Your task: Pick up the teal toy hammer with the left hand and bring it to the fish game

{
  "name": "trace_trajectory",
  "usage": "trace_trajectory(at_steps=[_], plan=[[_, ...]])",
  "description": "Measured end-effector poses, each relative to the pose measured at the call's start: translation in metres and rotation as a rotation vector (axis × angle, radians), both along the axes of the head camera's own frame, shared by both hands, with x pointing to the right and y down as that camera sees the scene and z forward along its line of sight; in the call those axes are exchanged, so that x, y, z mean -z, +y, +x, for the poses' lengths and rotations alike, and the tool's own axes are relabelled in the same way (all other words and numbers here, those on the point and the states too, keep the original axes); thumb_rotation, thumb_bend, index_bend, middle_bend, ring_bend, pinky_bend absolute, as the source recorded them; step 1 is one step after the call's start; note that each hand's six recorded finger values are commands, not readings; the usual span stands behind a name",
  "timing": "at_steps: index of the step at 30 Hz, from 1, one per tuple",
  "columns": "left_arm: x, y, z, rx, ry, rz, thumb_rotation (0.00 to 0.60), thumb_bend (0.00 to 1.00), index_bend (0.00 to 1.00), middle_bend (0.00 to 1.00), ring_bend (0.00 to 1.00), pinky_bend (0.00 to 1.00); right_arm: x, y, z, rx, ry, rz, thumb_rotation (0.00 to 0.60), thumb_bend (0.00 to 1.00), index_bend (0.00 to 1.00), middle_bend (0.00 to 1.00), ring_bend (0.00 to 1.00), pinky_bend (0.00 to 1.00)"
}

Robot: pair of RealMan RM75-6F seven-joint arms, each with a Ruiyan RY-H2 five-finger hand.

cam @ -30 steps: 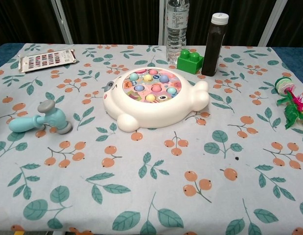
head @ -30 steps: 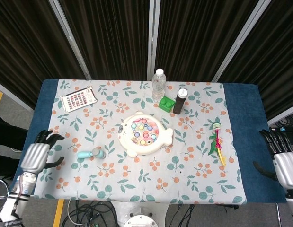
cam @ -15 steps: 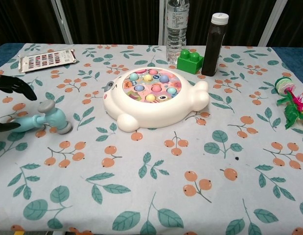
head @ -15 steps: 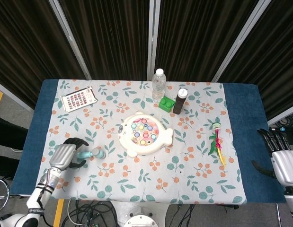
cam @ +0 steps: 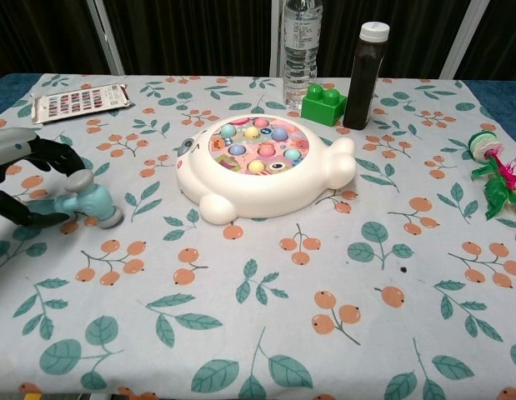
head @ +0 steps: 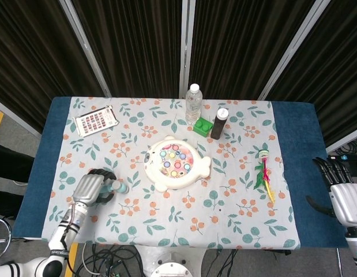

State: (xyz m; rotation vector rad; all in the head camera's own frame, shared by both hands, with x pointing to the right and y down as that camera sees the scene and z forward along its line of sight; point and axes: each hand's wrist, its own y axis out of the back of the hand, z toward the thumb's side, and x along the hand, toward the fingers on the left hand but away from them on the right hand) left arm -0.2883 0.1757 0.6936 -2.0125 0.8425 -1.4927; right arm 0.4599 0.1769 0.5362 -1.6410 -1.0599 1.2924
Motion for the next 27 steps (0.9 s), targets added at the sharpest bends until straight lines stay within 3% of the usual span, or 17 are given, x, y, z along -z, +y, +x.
trace_trajectory(at_steps=[27], plan=[[-0.0070,0.0028,0.0085,-0.008,-0.006,0.018,0.600,0.35,0.46,0.42,0.30,0.25,0.0003,0.0030,0.0017,-0.010,0.004,-0.004,0.600,0.14,0.00,0.08,0.00,0.00]])
